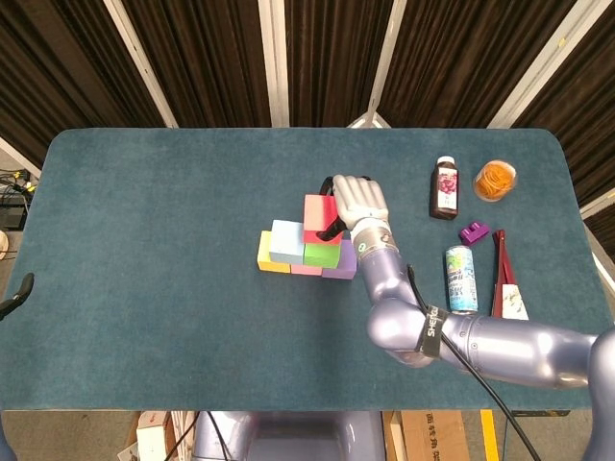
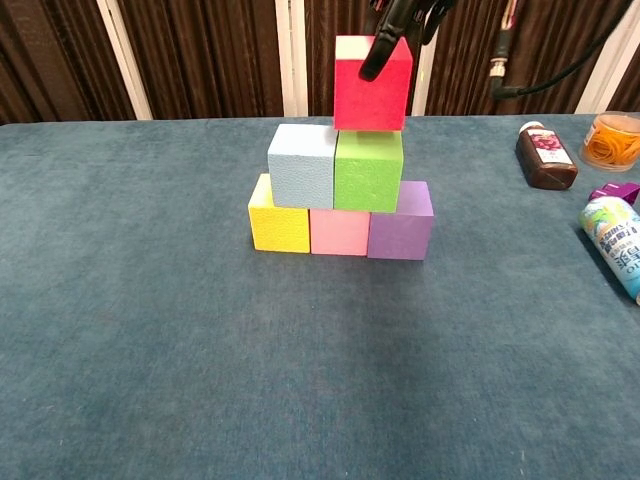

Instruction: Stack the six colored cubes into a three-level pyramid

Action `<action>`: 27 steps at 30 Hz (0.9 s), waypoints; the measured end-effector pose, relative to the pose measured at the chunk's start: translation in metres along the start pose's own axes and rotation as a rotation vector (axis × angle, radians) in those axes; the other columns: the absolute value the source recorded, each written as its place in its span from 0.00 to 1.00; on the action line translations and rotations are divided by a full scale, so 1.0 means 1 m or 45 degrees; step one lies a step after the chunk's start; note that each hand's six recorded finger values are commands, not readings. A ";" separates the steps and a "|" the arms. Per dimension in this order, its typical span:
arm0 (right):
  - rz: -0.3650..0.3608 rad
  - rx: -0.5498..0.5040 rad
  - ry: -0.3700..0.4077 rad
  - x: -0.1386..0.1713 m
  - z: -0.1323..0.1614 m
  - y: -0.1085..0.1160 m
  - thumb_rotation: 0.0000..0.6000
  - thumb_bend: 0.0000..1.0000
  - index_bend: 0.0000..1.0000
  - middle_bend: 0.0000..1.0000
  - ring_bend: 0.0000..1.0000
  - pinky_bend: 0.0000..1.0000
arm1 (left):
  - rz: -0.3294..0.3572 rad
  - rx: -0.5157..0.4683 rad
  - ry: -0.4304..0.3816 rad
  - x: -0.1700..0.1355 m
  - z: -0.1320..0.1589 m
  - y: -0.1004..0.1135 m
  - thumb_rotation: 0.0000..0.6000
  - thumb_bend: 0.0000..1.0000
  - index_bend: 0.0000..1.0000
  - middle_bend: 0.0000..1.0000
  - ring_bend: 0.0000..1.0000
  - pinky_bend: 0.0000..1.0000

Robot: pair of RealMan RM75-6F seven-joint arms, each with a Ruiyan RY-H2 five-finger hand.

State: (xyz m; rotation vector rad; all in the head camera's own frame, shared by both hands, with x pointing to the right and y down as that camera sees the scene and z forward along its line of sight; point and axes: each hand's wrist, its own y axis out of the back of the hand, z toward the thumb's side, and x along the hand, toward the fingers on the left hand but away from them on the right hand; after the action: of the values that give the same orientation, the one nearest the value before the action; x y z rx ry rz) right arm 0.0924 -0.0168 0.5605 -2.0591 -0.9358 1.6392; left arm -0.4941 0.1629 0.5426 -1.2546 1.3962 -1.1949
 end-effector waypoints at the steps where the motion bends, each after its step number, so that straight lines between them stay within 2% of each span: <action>1: 0.001 -0.007 0.001 0.000 0.001 -0.001 1.00 0.20 0.44 0.39 0.31 0.14 | -0.005 -0.002 0.000 0.000 0.000 0.000 1.00 0.32 0.13 0.00 0.00 0.00; 11: 0.018 -0.038 0.010 -0.003 0.003 -0.007 1.00 0.20 0.44 0.39 0.31 0.14 | -0.021 0.006 -0.008 0.000 0.002 -0.003 1.00 0.32 0.13 0.00 0.00 0.00; 27: 0.022 -0.013 0.006 0.006 0.011 -0.012 1.00 0.20 0.44 0.39 0.31 0.14 | -0.038 0.003 0.002 0.000 0.002 -0.007 1.00 0.32 0.13 0.00 0.00 0.00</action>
State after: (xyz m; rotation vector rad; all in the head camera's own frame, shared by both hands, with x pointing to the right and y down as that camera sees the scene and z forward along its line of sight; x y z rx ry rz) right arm 0.0790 -0.0055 0.5606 -2.0826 -0.9297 1.6405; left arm -0.4909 0.1630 0.5490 -1.2767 1.3810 -1.2179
